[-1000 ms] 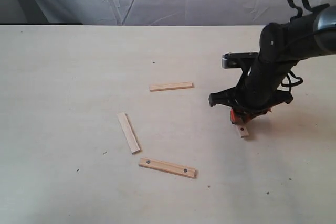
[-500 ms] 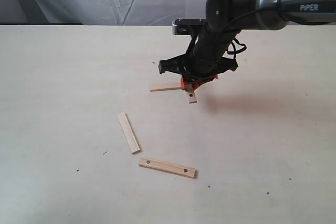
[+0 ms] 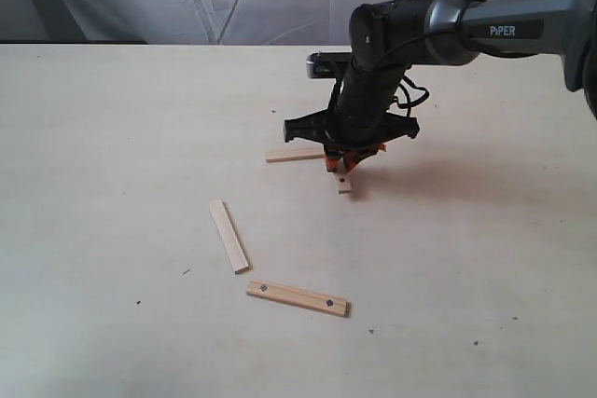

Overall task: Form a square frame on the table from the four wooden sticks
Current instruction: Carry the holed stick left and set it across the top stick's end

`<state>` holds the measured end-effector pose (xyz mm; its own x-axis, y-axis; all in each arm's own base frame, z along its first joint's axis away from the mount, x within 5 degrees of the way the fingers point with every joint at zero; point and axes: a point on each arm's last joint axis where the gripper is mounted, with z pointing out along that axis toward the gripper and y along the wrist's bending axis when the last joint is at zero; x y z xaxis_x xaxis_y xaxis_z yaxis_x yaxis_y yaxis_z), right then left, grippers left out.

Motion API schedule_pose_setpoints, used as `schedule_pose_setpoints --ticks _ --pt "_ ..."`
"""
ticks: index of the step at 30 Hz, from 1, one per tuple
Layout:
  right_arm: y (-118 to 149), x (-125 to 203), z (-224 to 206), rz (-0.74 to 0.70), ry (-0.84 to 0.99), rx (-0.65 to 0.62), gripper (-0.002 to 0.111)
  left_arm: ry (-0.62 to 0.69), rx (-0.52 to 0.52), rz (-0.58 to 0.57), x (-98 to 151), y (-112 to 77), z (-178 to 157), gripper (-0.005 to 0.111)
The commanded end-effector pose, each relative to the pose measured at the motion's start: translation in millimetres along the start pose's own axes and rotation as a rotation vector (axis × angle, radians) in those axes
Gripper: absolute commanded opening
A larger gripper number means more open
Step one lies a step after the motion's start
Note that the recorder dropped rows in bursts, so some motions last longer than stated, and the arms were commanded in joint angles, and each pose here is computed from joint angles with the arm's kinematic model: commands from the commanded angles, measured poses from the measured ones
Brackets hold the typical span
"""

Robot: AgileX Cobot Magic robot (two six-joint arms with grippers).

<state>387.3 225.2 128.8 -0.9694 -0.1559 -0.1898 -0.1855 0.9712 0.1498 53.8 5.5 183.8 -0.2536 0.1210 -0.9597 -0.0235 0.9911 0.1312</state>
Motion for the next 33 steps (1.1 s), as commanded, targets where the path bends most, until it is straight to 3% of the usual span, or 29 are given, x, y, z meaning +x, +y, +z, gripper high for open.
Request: schedule_pose_setpoints --ticks 1,7,16,22,26,33 --pt "-1 0 4 0.006 0.007 0.016 0.0 -0.006 -0.002 0.0 1 0.0 0 0.0" --pt "-2 1 12 0.049 0.02 0.021 0.006 -0.008 -0.002 0.0 0 0.0 0 0.0" --pt "-1 0 11 0.049 0.006 0.017 0.038 -0.008 -0.002 0.0 0 0.0 0 0.0" --pt "2 -4 -14 0.045 -0.038 -0.001 0.043 -0.008 -0.002 0.0 0 0.0 0 0.0" --pt "21 3 -34 -0.004 -0.049 -0.013 0.043 -0.008 -0.002 0.0 0 0.0 0 0.0" --pt "87 39 -29 -0.179 -0.011 -0.038 0.043 -0.008 -0.002 0.0 0 0.0 0 0.0"
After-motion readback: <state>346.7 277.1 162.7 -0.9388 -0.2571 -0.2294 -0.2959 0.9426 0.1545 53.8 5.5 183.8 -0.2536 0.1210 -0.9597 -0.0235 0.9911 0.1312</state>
